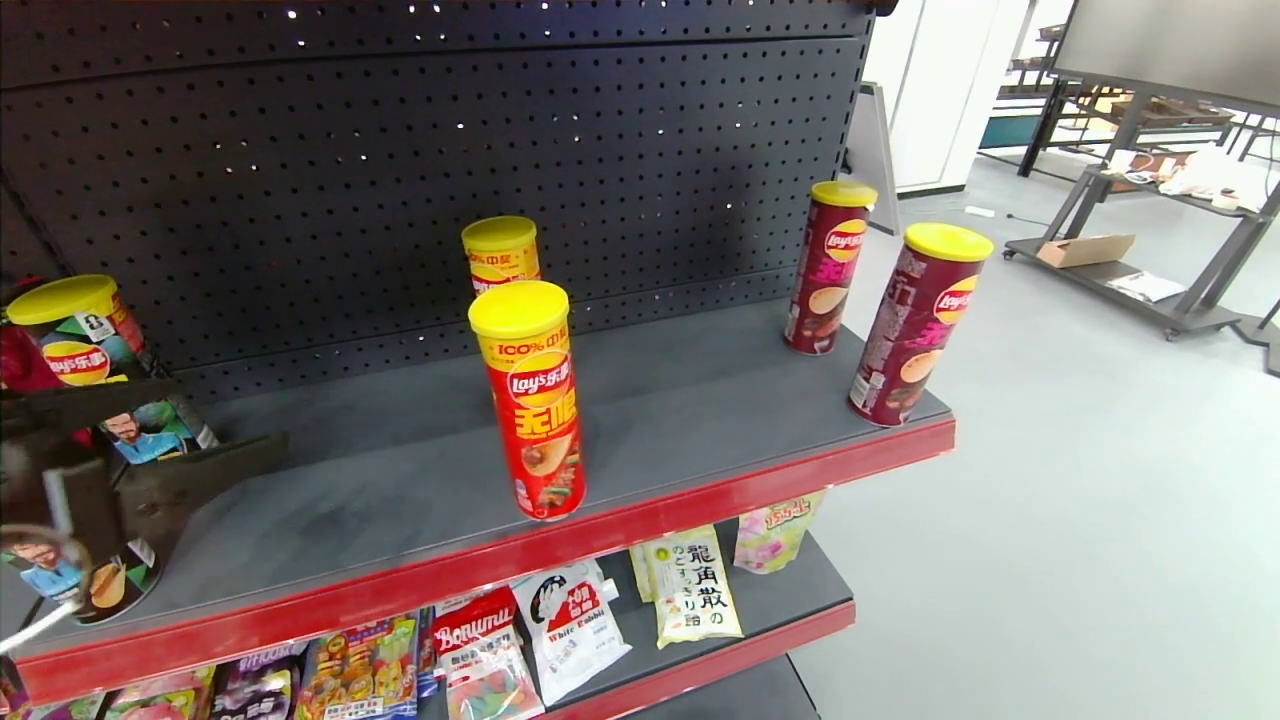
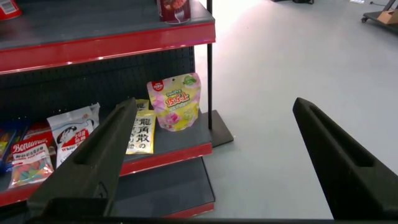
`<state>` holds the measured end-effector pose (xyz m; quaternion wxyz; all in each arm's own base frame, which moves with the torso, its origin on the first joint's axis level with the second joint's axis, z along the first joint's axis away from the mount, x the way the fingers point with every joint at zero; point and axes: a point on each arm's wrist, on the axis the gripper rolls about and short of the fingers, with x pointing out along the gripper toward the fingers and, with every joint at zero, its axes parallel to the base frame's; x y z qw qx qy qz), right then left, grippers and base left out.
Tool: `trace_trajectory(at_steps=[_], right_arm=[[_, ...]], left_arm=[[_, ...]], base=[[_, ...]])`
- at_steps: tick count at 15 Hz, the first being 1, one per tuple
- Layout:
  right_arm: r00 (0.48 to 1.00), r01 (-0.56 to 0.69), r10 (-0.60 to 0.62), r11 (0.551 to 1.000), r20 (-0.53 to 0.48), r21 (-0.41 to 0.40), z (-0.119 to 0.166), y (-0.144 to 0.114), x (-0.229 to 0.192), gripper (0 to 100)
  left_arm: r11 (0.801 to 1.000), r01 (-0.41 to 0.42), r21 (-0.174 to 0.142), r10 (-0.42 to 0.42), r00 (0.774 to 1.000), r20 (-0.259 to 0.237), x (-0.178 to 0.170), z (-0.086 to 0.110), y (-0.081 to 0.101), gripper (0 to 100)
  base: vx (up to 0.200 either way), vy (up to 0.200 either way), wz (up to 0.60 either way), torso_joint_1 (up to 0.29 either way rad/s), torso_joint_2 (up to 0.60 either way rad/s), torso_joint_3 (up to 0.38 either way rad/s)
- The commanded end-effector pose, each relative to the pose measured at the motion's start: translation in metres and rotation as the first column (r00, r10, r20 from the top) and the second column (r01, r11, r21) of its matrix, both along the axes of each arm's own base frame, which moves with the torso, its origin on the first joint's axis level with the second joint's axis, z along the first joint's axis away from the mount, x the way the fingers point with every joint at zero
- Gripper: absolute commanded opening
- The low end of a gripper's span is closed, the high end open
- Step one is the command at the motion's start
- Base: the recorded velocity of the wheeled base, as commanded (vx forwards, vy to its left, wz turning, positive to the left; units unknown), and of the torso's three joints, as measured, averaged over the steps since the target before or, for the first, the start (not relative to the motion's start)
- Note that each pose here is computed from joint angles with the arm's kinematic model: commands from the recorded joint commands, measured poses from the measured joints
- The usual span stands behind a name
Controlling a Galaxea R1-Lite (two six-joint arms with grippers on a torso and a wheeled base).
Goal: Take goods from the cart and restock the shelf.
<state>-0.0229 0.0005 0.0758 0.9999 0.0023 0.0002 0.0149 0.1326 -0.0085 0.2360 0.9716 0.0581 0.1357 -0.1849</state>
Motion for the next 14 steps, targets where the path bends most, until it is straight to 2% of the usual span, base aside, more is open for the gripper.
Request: trace_trajectory(at_steps=[1, 2, 3, 4, 5, 7, 8, 9, 10, 14], right_arm=[[1.0, -0.001, 0.001, 1.0, 0.0, 0.0, 0.0, 0.0, 0.0, 100], [1.0, -0.001, 0.001, 1.0, 0.0, 0.0, 0.0, 0.0, 0.0, 100], [1.0, -0.001, 0.001, 1.0, 0.0, 0.0, 0.0, 0.0, 0.0, 100], [1.0, -0.001, 0.001, 1.0, 0.0, 0.0, 0.0, 0.0, 0.0, 100], [1.0, -0.001, 0.001, 1.0, 0.0, 0.0, 0.0, 0.0, 0.0, 100], [1.0, -0.001, 0.001, 1.0, 0.0, 0.0, 0.0, 0.0, 0.0, 100], [1.0, -0.001, 0.001, 1.0, 0.0, 0.0, 0.0, 0.0, 0.0, 100], [1.0, -0.001, 0.001, 1.0, 0.0, 0.0, 0.0, 0.0, 0.0, 100], [1.0, -0.001, 0.001, 1.0, 0.0, 0.0, 0.0, 0.0, 0.0, 100], [1.0, -0.005, 0.005, 1.0, 0.001, -0.006, 0.0, 0.0, 0.0, 100]], left_arm=[[0.994, -0.021, -0.105, 0.034, 0.991, 0.128, -0.096, -0.01, 0.001, 100], [0.992, -0.084, -0.099, 0.096, 0.988, 0.124, -0.098, -0.015, 0.002, 100], [0.974, -0.207, -0.095, 0.218, 0.966, 0.136, -0.101, -0.022, 0.005, 100], [0.962, -0.238, -0.132, 0.257, 0.954, 0.156, -0.103, -0.023, 0.006, 100], [0.959, -0.235, -0.162, 0.263, 0.947, 0.184, -0.108, -0.024, 0.006, 100], [0.958, -0.239, -0.16, 0.267, 0.946, 0.183, -0.112, -0.032, 0.006, 100], [0.96, -0.237, -0.148, 0.264, 0.945, 0.194, -0.113, -0.032, 0.006, 100], [0.965, -0.235, -0.118, 0.255, 0.944, 0.208, -0.113, -0.032, 0.006, 100], [0.971, -0.232, -0.055, 0.239, 0.943, 0.233, -0.113, -0.032, 0.006, 100], [0.972, -0.23, -0.048, 0.235, 0.941, 0.243, -0.117, -0.034, 0.006, 100]], base=[[0.0, 0.0, 0.0, 0.0, 0.0, 0.0], [0.0, 0.0, 0.0, 0.0, 0.0, 0.0], [0.0, 0.0, 0.0, 0.0, 0.0, 0.0], [0.0, 0.0, 0.0, 0.0, 0.0, 0.0], [0.0, 0.0, 0.0, 0.0, 0.0, 0.0], [0.0, 0.0, 0.0, 0.0, 0.0, 0.0], [0.0, 0.0, 0.0, 0.0, 0.0, 0.0], [0.0, 0.0, 0.0, 0.0, 0.0, 0.0], [0.0, 0.0, 0.0, 0.0, 0.0, 0.0], [0.0, 0.0, 0.0, 0.0, 0.0, 0.0]])
